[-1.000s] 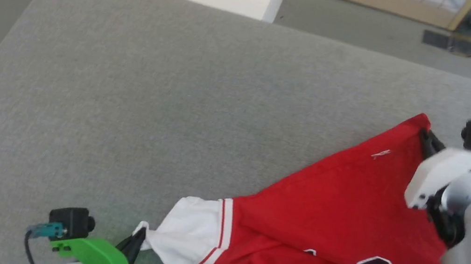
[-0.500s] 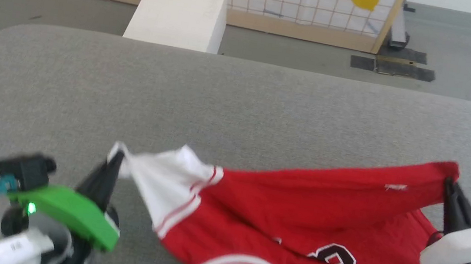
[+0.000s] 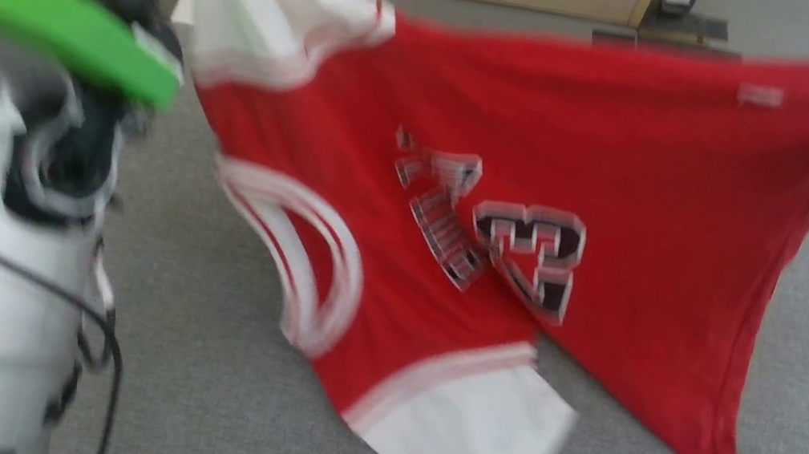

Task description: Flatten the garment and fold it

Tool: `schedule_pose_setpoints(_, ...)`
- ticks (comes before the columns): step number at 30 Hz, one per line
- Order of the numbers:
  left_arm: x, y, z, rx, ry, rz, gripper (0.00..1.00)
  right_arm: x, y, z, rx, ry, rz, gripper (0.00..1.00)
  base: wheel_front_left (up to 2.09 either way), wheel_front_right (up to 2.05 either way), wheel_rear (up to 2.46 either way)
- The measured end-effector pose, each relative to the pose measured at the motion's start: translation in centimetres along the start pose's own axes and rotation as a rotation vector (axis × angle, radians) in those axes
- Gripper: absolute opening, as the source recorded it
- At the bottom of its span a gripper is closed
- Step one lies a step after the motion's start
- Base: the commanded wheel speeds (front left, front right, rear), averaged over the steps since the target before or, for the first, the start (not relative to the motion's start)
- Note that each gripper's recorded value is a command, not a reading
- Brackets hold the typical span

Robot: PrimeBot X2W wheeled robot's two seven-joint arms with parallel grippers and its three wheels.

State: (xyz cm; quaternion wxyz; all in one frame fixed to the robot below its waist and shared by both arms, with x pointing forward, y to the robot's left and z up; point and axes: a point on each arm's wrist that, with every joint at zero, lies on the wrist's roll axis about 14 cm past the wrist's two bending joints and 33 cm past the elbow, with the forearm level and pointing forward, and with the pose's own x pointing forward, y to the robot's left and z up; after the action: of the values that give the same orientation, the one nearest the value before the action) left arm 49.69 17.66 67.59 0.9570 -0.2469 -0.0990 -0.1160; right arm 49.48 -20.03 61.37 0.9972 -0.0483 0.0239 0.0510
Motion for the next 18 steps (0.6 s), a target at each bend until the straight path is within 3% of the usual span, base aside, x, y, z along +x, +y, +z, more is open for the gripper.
schedule_pose_setpoints(8, 8.2, 0.0, 5.5, 0.016, -0.180, -0.015, 0.00, 6.8, 0.5, 3.4, -0.063, -0.054, 0.029, 0.00, 0.00, 0.00, 0.00)
schedule_pose_setpoints(18, 13.3, -0.1, 11.2, 0.025, -0.488, -0.064, 0.00, 12.9, -0.9, 7.1, -0.125, -0.217, -0.028, 0.00, 0.00, 0.00, 0.00)
